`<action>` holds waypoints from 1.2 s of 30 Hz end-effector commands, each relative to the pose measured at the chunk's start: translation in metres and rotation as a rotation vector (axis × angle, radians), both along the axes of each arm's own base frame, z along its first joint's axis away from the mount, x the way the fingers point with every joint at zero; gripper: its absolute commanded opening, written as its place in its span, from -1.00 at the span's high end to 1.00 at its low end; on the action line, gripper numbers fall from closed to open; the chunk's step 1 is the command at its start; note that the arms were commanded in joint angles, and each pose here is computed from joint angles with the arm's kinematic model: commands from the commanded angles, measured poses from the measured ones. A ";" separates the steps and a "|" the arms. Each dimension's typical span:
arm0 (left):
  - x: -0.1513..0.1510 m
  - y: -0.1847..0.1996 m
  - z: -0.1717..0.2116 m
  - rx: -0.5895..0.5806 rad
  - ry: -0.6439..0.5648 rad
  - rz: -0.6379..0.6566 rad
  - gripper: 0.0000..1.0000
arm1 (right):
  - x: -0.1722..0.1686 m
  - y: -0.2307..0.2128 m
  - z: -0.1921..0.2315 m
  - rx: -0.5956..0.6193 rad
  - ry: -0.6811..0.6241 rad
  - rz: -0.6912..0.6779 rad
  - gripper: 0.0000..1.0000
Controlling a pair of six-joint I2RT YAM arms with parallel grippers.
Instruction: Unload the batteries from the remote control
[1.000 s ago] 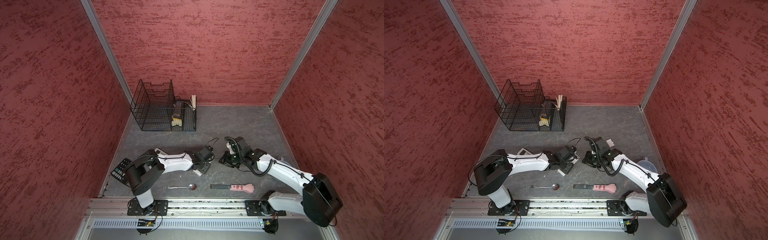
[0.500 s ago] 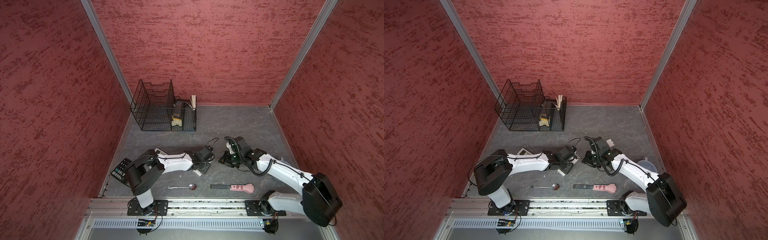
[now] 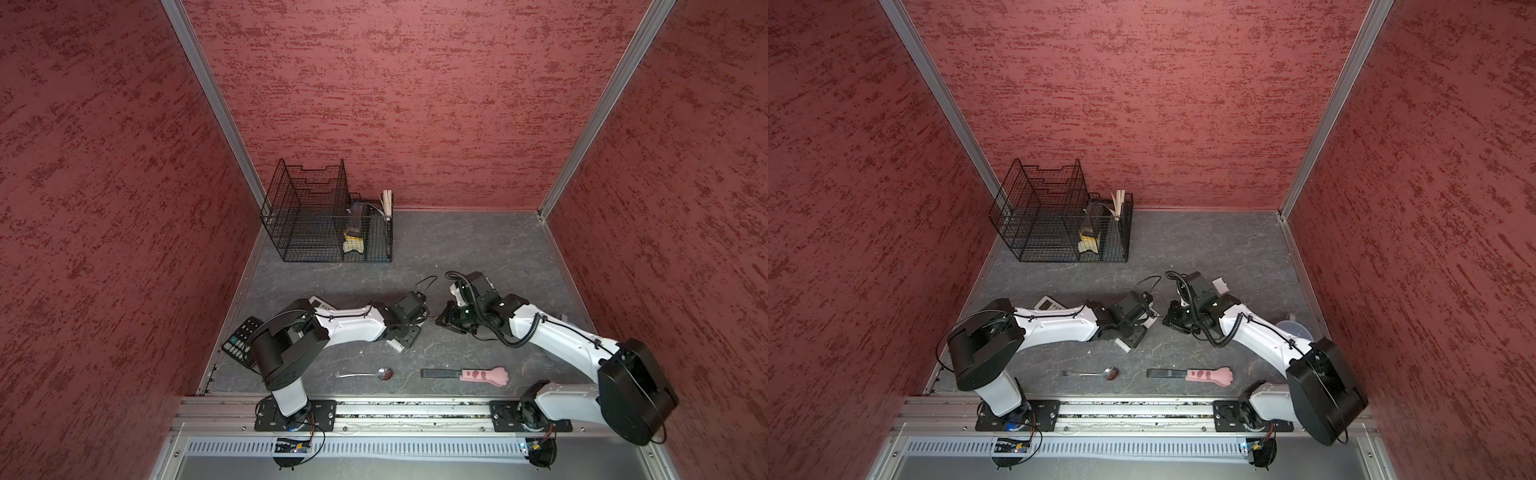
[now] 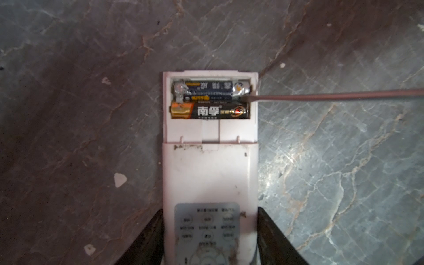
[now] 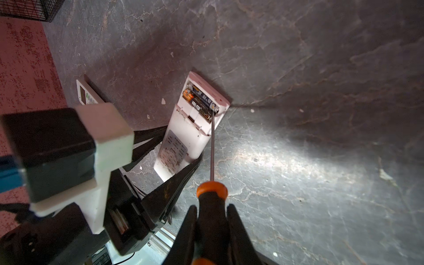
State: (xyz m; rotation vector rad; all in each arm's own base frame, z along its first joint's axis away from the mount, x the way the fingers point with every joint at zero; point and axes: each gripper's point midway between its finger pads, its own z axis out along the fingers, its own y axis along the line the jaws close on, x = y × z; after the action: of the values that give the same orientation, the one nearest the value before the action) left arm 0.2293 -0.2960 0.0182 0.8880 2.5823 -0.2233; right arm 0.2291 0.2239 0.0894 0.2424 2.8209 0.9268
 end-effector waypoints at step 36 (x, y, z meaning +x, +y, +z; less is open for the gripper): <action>-0.015 0.010 -0.021 0.061 0.060 -0.020 -0.18 | 0.006 0.000 0.011 -0.053 0.042 0.012 1.00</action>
State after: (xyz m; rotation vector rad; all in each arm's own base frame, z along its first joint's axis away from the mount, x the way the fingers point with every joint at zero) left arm 0.2285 -0.2965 0.0181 0.8926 2.5781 -0.2160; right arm 0.2327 0.2221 0.1000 0.2442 2.8910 0.8409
